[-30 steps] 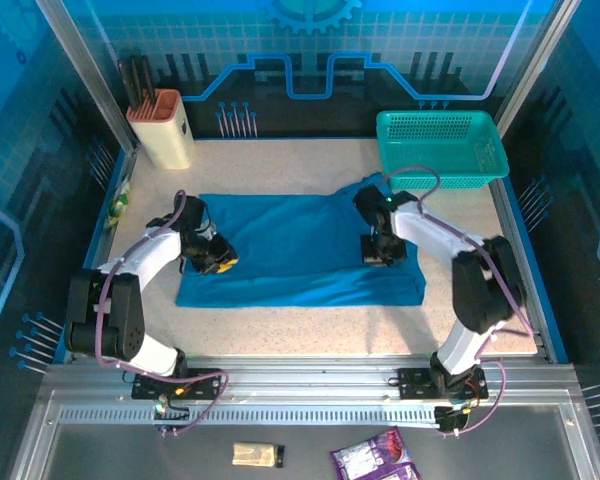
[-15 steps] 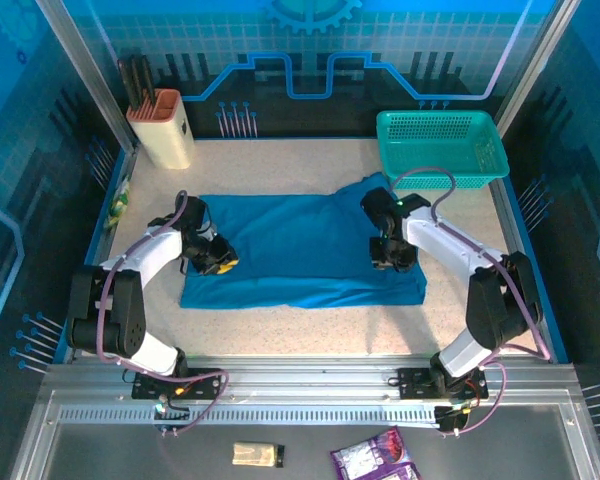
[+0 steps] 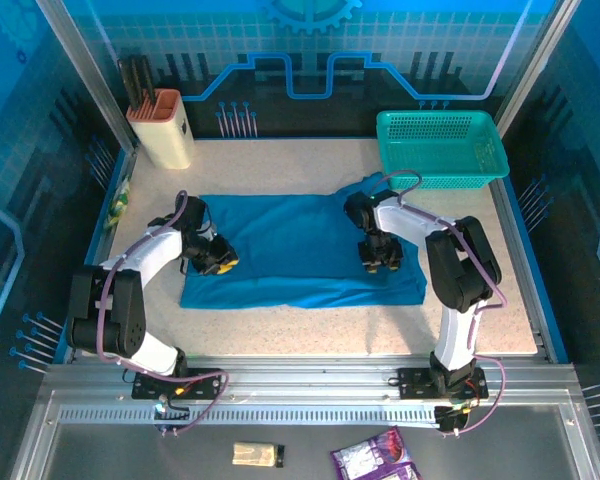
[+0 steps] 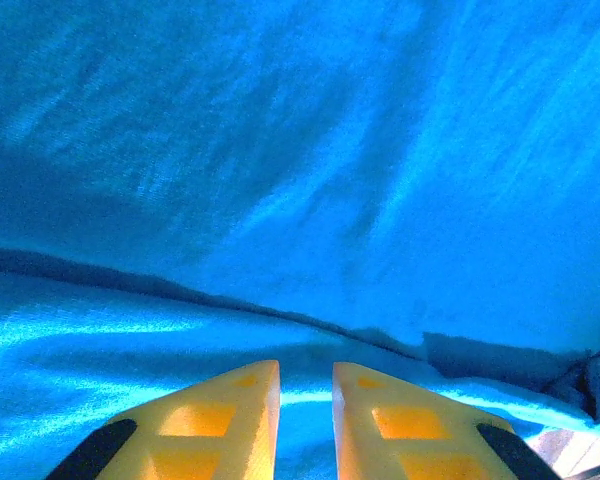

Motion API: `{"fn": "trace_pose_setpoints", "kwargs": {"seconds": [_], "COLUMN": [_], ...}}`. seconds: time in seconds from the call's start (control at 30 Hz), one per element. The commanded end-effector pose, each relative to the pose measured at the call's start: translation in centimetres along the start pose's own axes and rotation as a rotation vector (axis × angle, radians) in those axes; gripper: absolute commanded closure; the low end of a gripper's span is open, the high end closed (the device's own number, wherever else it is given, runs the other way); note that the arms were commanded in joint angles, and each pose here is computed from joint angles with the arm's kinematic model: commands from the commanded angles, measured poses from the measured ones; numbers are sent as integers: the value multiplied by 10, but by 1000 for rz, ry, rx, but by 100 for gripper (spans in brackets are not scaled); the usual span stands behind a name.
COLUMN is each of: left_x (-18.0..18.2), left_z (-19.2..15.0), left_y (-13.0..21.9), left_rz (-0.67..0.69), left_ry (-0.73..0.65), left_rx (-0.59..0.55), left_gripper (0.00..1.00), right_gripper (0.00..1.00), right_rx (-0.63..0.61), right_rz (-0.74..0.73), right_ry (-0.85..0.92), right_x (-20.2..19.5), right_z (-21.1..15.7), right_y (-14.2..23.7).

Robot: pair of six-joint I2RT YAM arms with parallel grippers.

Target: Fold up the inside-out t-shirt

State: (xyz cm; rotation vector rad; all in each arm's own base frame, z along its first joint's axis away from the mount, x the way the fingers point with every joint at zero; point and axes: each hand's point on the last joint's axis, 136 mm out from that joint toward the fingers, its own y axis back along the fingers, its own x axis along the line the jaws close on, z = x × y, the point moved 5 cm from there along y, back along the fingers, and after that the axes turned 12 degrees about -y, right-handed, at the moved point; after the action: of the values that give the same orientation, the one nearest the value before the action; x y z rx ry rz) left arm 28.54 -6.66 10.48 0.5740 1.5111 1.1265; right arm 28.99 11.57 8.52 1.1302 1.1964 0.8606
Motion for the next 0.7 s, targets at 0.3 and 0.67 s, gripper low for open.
{"fn": "trace_pose_setpoints", "kwargs": {"seconds": [0.3, 0.67], "left_x": [-2, -3], "left_z": [-3, -1], "left_y": [5, 7], "left_rz": [15, 17], "left_ry": [-33, -34], "left_rx": [3, 2], "left_gripper": [78, 78], "right_gripper": [100, 100], "right_rx": [-36, -208], "right_rz": [77, 188], "right_ry": [12, -22], "right_x": [8, 1], "right_z": [6, 28], "right_y": [-3, 58]}}
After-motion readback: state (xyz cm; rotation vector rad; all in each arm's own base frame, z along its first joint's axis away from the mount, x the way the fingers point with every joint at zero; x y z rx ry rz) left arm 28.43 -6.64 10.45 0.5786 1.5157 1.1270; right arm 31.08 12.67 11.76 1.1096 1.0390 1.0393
